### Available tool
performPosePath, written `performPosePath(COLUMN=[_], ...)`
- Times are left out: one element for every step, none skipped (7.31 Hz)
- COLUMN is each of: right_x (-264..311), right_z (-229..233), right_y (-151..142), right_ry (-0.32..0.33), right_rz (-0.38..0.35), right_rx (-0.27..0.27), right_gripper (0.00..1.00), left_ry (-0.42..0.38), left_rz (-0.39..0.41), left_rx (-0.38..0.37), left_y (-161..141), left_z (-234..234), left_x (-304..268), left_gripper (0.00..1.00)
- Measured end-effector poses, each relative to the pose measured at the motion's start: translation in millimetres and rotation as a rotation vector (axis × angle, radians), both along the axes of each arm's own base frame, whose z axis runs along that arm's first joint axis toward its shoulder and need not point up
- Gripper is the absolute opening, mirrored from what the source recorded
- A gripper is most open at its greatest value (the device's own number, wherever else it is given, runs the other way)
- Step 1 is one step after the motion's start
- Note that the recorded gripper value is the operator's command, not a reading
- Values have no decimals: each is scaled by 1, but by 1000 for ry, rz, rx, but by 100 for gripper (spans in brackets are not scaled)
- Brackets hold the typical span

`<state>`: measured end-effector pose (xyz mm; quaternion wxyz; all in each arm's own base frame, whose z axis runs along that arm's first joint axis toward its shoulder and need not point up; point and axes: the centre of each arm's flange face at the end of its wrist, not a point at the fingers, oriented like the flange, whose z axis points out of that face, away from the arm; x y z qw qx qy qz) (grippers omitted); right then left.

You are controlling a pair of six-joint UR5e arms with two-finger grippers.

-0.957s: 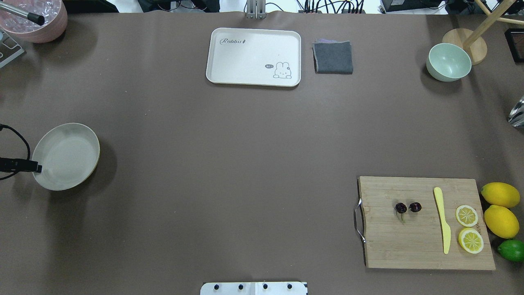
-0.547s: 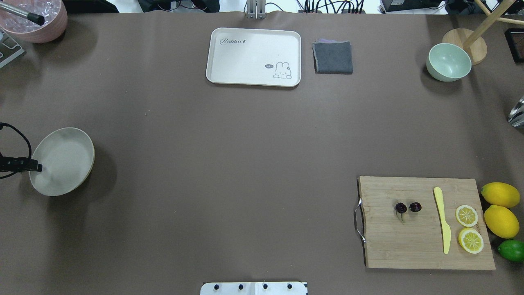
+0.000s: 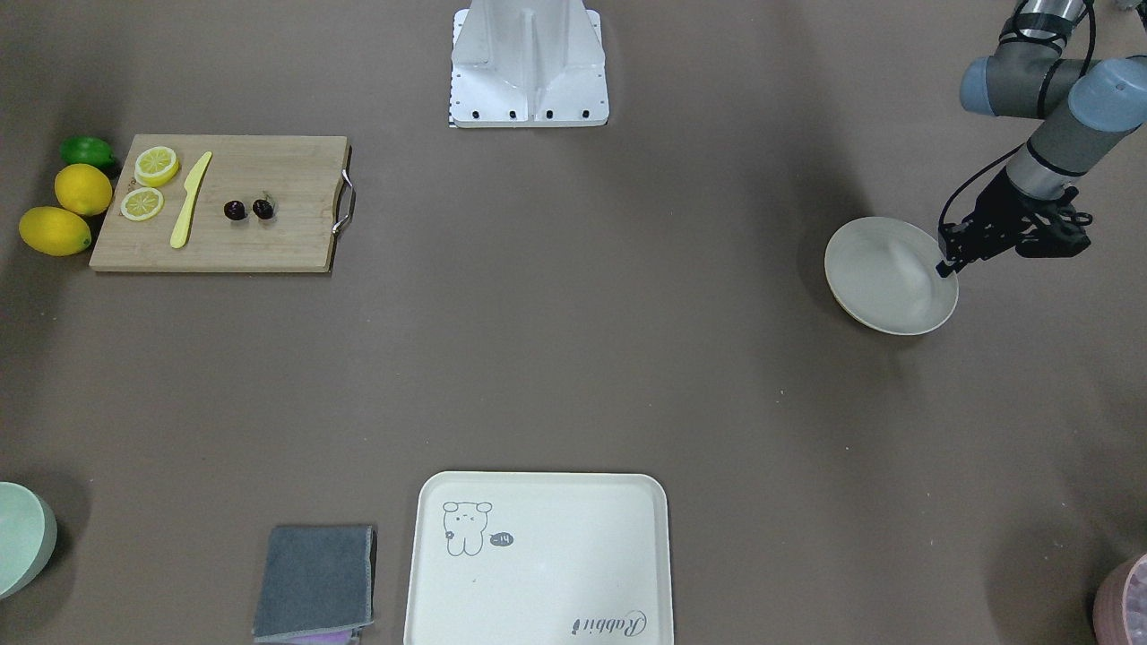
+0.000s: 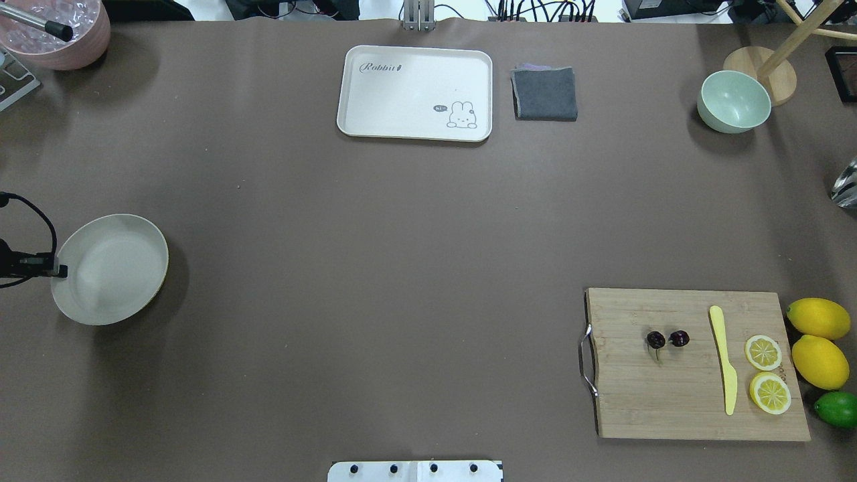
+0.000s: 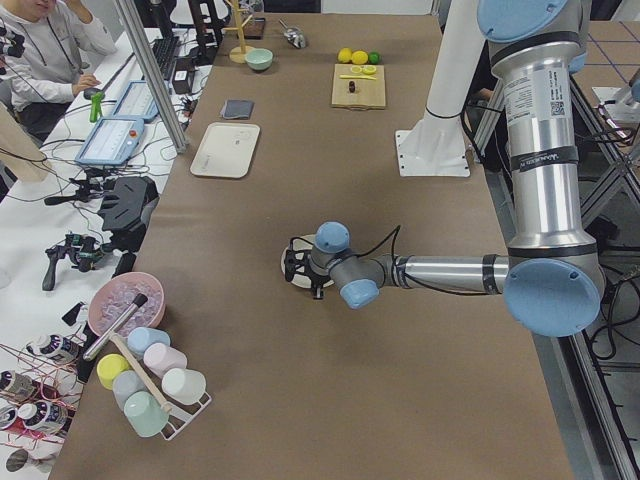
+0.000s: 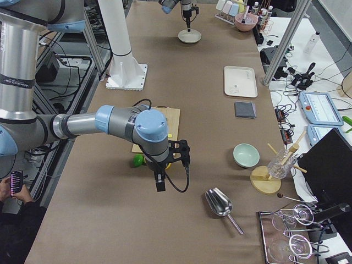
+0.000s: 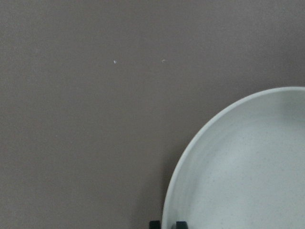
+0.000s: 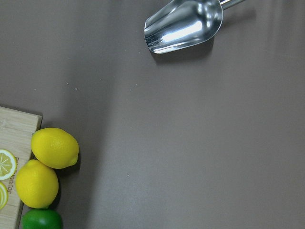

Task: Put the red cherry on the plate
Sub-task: 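Reach the left gripper to the rim of the white bowl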

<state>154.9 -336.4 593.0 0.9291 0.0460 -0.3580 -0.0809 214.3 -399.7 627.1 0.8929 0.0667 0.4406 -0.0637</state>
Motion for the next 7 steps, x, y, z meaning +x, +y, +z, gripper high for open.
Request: performPosePath(right_x=[0, 1, 1, 1, 1, 1, 1], right_z=[0, 0, 0, -1, -1, -1, -1], right_y=[4, 6, 8, 9, 9, 10, 10], right_ry=[0, -1, -1, -1, -1, -1, -1], right_rz=[1, 3, 5, 5, 6, 6, 6], right_rx=[0, -1, -1, -1, 0, 0, 1], right_gripper=[100, 100, 100, 100, 100, 100, 100], left_ry=[13, 18, 19, 20, 19, 8, -4], left_rz=[7, 10, 10, 9, 9, 10, 11], left_rx=[-6, -10, -11, -12, -20, -39, -57], left_y=[3, 4, 5, 5, 3, 1, 0], left_z=[-4, -6, -6, -10, -25, -53, -86], left_x=[-1, -2, -3, -3, -3, -3, -2], left_gripper=[0, 0, 0, 0, 0, 0, 0])
